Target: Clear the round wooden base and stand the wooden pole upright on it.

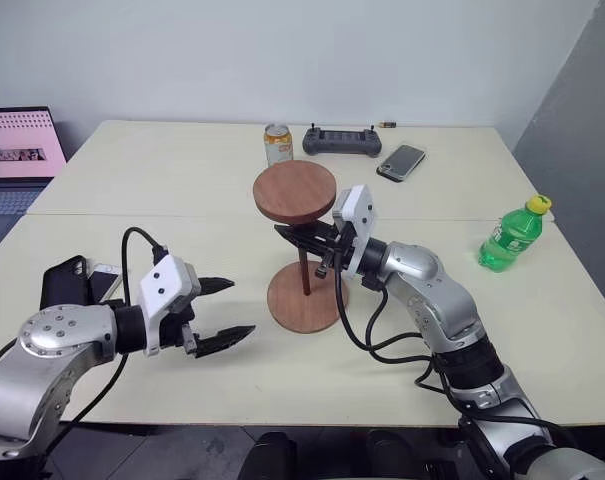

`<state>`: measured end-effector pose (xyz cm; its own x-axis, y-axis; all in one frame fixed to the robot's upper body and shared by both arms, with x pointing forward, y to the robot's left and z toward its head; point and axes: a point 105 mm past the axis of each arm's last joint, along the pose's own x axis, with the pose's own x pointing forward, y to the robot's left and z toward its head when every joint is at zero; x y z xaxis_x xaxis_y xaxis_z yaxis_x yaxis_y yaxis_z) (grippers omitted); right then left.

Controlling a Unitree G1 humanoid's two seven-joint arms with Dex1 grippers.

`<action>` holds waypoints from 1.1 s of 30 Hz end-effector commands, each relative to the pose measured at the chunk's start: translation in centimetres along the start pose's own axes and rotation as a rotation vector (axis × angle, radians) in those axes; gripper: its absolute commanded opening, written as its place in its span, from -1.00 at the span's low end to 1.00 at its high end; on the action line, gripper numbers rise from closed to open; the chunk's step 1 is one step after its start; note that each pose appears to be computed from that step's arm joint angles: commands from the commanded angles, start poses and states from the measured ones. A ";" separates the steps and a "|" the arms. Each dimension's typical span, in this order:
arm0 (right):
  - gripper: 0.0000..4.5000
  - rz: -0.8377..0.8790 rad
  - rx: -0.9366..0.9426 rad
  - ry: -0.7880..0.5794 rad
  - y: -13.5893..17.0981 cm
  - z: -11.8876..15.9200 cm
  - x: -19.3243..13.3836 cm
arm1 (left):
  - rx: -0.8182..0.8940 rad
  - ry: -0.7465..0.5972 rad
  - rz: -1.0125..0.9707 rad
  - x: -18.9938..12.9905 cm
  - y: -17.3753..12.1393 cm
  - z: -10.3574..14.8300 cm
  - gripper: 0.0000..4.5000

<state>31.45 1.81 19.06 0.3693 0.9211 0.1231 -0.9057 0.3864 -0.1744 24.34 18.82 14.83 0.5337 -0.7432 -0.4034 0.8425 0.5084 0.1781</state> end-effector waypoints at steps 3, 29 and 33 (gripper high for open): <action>-0.88 -0.041 0.123 0.228 -0.2 -6.1 -1.7 | 0.037 -0.008 -0.001 0.0 -0.1 0.8 1.00; 1.00 0.113 -0.092 0.270 -0.3 -1.9 -6.9 | 0.081 0.023 0.079 -1.0 1.0 1.2 1.00; 1.00 0.148 -0.122 0.303 -0.5 -0.8 -9.3 | 0.085 0.060 0.090 -1.7 1.2 0.6 1.00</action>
<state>29.64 -6.32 15.59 0.3336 0.9147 -0.2282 -0.9290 0.2778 -0.2445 24.76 20.10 15.48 0.5926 -0.6789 -0.4335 0.8028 0.5420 0.2485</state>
